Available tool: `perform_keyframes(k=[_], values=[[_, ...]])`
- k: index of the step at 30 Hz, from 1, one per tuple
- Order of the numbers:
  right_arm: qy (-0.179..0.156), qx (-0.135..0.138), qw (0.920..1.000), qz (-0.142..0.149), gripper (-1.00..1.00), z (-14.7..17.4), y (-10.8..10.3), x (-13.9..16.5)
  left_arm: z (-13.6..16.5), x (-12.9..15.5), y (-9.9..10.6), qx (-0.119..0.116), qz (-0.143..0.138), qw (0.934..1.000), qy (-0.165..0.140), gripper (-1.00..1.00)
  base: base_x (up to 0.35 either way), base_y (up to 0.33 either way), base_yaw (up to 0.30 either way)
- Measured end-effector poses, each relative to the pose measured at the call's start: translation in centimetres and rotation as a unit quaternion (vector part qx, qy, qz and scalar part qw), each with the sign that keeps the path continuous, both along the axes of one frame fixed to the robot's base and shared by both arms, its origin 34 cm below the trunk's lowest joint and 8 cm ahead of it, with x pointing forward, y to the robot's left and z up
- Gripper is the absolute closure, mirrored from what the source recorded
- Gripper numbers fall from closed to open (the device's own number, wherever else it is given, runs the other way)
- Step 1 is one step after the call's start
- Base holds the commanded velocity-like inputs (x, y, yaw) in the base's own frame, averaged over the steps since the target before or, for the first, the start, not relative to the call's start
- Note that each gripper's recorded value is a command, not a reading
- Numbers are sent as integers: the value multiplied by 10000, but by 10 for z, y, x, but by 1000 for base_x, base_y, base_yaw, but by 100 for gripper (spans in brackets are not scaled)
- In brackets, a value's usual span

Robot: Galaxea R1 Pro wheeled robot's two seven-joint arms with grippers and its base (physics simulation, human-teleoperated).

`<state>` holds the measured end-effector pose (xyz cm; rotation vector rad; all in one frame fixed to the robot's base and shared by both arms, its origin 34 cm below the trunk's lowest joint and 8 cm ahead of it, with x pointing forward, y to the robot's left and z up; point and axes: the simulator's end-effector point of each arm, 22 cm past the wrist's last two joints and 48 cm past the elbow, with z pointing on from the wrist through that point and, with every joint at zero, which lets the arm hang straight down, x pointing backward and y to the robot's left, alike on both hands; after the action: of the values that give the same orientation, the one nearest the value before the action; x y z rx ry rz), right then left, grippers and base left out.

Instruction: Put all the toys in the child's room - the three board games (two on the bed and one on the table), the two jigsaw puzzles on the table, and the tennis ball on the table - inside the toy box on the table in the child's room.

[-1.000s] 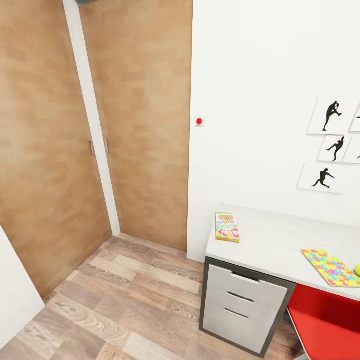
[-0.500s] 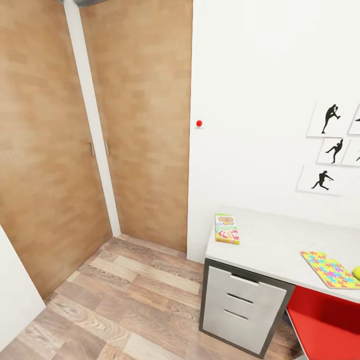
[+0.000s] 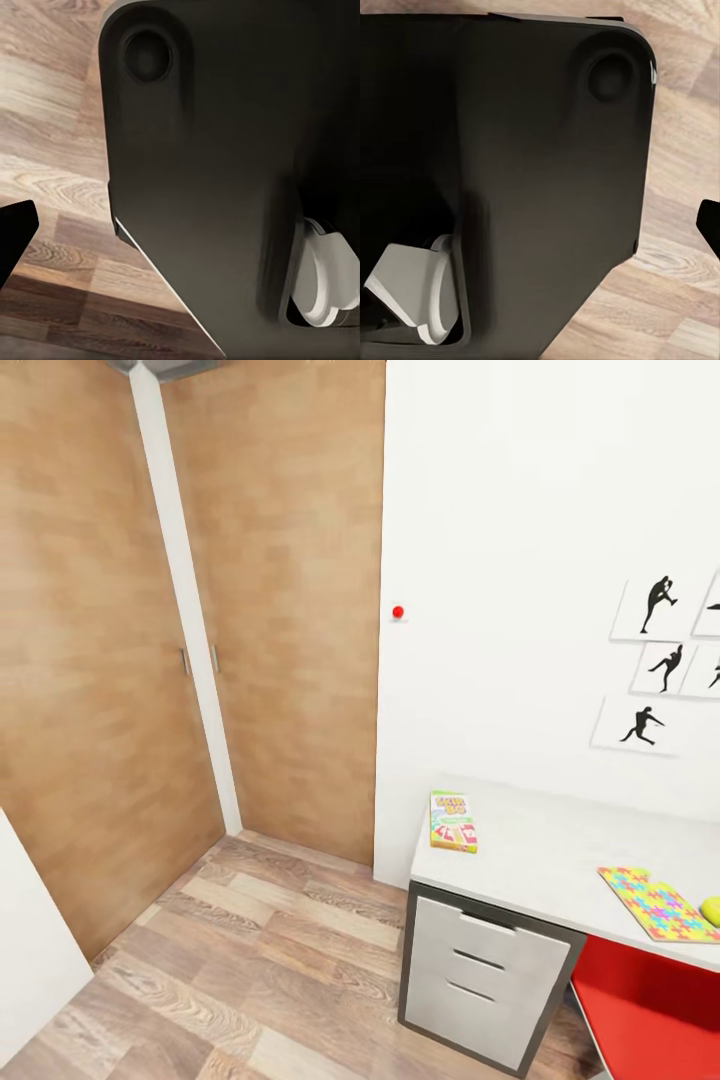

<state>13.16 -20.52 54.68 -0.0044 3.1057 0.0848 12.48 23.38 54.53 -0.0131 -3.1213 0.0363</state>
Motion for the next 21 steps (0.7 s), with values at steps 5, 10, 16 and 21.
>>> perform_keyframes(k=[5,10,16,21], values=[[0,0,10000,4,-100,6,0,-1,6,-1,0,0,-1,10000,2,-100,0,0,0],[2,1,10000,10,-100,12,0,-2,12,-2,0,0,2,10000,4,-100,0,0,0],[3,0,10000,10,-100,19,0,-4,19,-4,-1,-5,12,10000,7,-100,0,0,0],[4,1,10000,12,-100,24,0,-5,24,-6,-1,-4,25,10000,10,-100,0,0,0]])
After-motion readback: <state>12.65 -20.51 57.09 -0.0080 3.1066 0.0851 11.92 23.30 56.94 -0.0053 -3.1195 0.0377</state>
